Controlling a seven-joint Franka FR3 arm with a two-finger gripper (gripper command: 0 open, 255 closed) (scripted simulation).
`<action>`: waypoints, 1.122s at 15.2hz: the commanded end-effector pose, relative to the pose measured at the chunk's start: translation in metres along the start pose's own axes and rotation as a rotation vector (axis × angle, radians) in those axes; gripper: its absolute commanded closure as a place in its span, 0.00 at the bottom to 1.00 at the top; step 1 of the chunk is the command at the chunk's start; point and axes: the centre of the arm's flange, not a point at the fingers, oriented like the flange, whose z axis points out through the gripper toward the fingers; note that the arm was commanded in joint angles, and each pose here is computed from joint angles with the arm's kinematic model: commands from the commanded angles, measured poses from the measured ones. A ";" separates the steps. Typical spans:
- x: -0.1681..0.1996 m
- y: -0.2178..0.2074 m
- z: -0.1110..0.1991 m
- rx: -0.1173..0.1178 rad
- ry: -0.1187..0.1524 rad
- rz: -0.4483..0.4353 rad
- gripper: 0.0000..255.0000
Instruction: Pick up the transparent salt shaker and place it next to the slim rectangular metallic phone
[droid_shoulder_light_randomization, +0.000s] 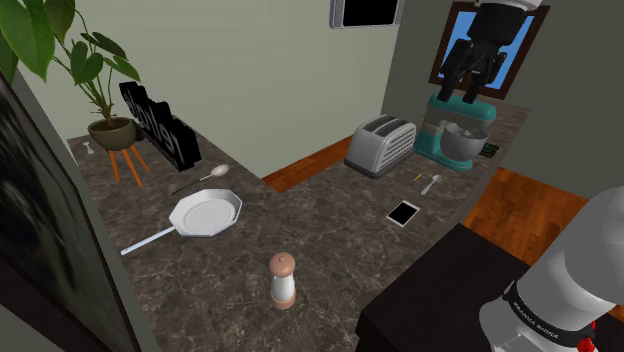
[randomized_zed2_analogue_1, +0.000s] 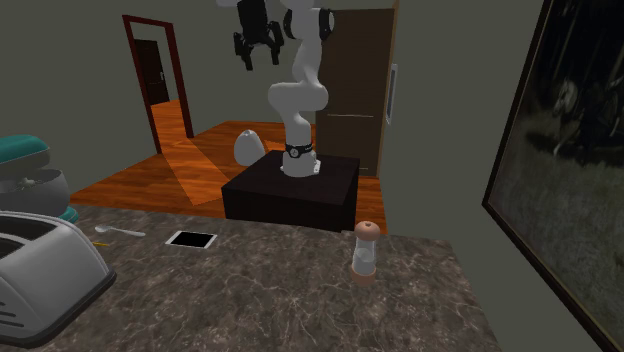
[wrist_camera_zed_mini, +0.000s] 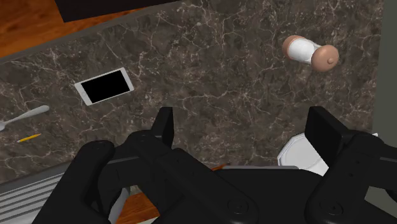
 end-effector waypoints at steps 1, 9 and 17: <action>0.000 0.000 0.000 0.000 0.000 0.000 0.00; 0.013 -0.066 0.084 -0.020 -0.016 0.007 0.00; 0.025 -0.129 0.170 -0.040 -0.032 0.014 0.00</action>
